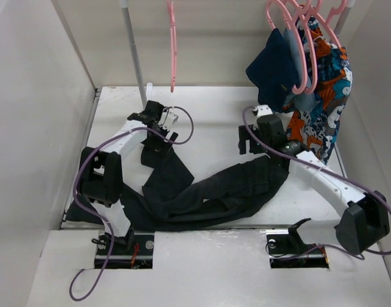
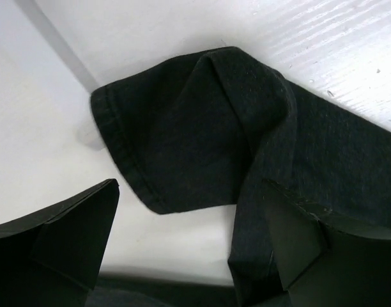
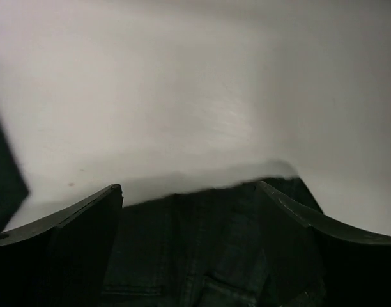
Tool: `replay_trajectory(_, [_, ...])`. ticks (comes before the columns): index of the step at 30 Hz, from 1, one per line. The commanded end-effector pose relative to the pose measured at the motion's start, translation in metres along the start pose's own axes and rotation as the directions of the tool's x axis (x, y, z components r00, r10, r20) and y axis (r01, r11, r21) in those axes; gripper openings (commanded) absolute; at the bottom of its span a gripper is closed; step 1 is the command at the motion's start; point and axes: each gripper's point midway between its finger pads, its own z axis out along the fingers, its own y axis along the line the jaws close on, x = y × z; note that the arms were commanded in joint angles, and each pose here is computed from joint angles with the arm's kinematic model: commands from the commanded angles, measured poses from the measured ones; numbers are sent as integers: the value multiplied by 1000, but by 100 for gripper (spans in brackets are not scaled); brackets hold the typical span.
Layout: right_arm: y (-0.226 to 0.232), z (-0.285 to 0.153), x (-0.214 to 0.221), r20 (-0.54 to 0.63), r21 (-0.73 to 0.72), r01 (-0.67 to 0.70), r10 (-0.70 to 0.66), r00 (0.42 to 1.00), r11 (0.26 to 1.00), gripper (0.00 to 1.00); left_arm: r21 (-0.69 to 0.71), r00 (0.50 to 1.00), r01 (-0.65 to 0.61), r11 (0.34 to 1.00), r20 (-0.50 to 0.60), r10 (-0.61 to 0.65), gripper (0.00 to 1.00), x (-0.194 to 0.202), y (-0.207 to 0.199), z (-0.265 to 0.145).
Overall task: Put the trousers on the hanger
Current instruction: Flatten out the trousers at the center of the board.
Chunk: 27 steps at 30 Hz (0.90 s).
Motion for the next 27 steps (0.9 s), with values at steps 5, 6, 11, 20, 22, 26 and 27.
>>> replay_trajectory(5, [-54, 2, 62, -215, 248, -180, 235, 948, 952, 89, 72, 997, -76, 994, 37, 74, 85, -22, -46, 13])
replay_trajectory(6, [-56, 0, 65, -220, 262, -183, 243, 945, 948, 89, 82, 996, -84, 993, 15, 83, 74, -16, -51, 18])
replay_trajectory(11, [-85, -26, 95, -207, 341, -256, 338, 918, 905, 89, 47, 995, -84, 995, -56, 86, 14, 3, -50, 39])
replay_trajectory(20, [-69, -45, 156, -265, 266, -412, 477, 838, 872, 86, -32, 998, -60, 998, 18, 60, 0, -8, -29, 10])
replay_trajectory(22, [-64, -43, 167, -283, 248, -412, 472, 835, 877, 80, -21, 998, -60, 998, 21, 60, 0, -7, -30, 6])
replay_trajectory(26, [-59, -39, 168, -283, 212, -416, 462, 840, 885, 69, -23, 998, -50, 998, 30, 51, 0, -6, -30, -6])
replay_trajectory(27, [-58, -38, 166, -281, 195, -413, 454, 846, 890, 68, -25, 998, -49, 998, 39, 50, 0, -8, -30, -9])
